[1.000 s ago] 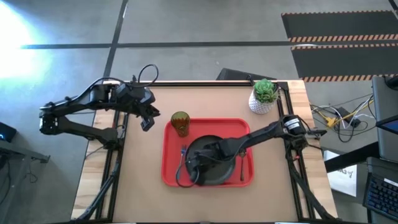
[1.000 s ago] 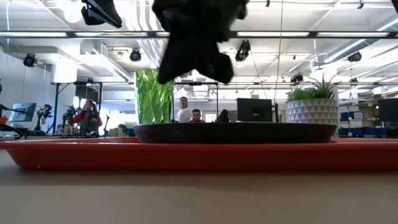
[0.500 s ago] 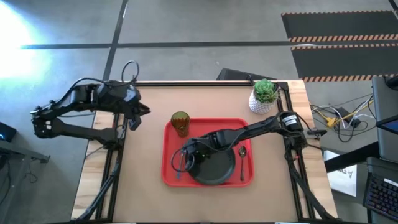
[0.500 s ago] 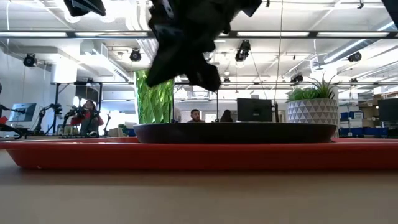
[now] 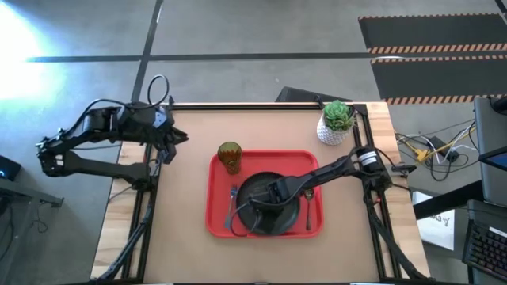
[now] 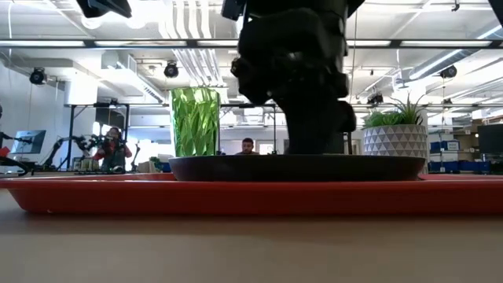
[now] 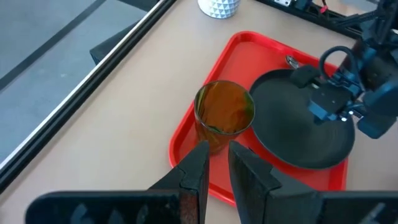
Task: Pick and place plate/cup/fork/spoon on tray
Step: Adjust the set up tray
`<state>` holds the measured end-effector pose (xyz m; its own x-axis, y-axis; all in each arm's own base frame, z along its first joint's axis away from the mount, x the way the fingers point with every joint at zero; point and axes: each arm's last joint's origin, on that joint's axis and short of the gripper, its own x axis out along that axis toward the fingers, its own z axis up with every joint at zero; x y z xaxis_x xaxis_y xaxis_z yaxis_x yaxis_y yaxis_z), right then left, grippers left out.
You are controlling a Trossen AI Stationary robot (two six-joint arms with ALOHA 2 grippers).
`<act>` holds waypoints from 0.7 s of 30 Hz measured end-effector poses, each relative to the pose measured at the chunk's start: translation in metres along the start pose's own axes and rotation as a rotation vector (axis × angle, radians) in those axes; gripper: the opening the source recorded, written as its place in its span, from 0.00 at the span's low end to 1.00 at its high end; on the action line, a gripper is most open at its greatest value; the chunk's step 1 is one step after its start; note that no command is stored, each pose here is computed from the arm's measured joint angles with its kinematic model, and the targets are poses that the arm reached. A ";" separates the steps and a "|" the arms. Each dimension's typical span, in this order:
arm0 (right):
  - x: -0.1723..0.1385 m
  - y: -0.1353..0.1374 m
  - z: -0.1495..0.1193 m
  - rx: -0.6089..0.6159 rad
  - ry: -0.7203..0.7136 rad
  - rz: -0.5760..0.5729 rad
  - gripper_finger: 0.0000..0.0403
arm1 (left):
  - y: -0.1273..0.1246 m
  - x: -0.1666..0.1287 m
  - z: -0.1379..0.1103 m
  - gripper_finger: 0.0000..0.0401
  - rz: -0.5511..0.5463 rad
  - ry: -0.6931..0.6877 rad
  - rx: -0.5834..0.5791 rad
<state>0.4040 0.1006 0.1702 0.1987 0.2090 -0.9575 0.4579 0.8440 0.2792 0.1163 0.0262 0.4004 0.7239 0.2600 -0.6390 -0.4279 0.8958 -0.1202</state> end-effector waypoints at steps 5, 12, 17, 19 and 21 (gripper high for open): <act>0.006 0.004 -0.012 -0.008 0.031 -0.021 0.02 | -0.002 0.008 0.003 0.10 0.007 0.024 0.002; 0.000 -0.004 -0.038 0.037 0.130 -0.249 0.02 | -0.004 0.019 0.006 0.10 0.017 0.061 0.009; -0.017 -0.002 -0.040 0.069 0.078 -0.246 0.02 | -0.003 0.021 0.007 0.10 0.047 0.058 0.018; -0.020 0.002 -0.034 0.060 0.008 -0.200 0.02 | -0.003 0.020 0.007 0.10 0.057 0.052 0.017; -0.021 0.008 -0.024 0.057 -0.086 -0.114 0.02 | -0.002 0.018 0.006 0.10 0.057 0.047 0.016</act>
<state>0.3832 0.1147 0.1906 0.2145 0.0681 -0.9744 0.5298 0.8300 0.1746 0.1340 0.0311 0.3939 0.6725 0.2940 -0.6792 -0.4586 0.8859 -0.0706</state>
